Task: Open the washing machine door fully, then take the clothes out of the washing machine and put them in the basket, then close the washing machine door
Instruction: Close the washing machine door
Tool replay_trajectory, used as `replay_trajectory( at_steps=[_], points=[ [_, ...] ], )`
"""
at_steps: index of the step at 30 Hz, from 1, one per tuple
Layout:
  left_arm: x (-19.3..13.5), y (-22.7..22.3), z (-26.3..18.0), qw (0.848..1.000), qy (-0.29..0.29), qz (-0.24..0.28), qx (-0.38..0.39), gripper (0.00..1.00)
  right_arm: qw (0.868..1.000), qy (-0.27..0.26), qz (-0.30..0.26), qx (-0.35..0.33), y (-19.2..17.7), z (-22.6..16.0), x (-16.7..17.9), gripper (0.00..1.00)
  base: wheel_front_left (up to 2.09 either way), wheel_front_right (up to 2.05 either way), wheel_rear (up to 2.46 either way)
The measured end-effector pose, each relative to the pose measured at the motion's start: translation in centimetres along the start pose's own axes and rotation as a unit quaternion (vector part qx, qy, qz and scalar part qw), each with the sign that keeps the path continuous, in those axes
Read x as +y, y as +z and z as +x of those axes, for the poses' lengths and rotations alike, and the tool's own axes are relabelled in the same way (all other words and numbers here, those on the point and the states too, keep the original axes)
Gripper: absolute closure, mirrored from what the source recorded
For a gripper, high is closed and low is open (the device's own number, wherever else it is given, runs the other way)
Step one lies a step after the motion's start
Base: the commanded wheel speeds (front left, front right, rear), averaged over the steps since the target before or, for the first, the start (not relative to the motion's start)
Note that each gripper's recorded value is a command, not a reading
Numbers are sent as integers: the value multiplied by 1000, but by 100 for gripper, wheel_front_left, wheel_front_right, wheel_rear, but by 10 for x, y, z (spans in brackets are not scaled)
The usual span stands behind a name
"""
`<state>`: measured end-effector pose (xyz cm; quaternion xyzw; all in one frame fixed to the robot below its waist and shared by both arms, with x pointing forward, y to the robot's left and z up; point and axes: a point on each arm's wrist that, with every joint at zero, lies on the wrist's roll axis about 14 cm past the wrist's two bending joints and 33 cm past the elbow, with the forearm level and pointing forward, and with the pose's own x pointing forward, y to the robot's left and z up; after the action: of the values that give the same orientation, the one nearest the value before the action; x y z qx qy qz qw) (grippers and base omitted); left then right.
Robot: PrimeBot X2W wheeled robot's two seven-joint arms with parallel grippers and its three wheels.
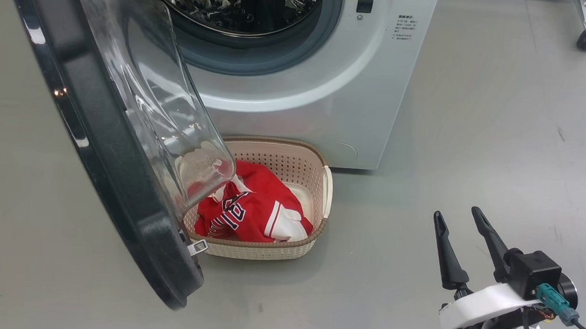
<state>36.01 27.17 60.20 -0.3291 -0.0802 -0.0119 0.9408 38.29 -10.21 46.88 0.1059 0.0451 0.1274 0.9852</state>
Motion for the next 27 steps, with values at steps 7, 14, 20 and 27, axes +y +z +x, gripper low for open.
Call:
replay_trajectory(
  at_steps=[7,14,20,27],
  points=[
    [13,-30,-16,988,23,149,45,0,1000,3,-2,-3,2,0,1,0,0,0,0],
    [25,-58,-34,972,35,217,79,0,1000,7,-5,-5,4,-2,5,0,0,0,0],
    [25,-78,-43,967,44,232,92,0,1000,5,-7,-4,3,-8,5,0,0,0,0],
    [28,-92,-50,966,58,232,97,0,1000,1,-9,-5,4,-11,4,0,0,0,0]
  ],
)
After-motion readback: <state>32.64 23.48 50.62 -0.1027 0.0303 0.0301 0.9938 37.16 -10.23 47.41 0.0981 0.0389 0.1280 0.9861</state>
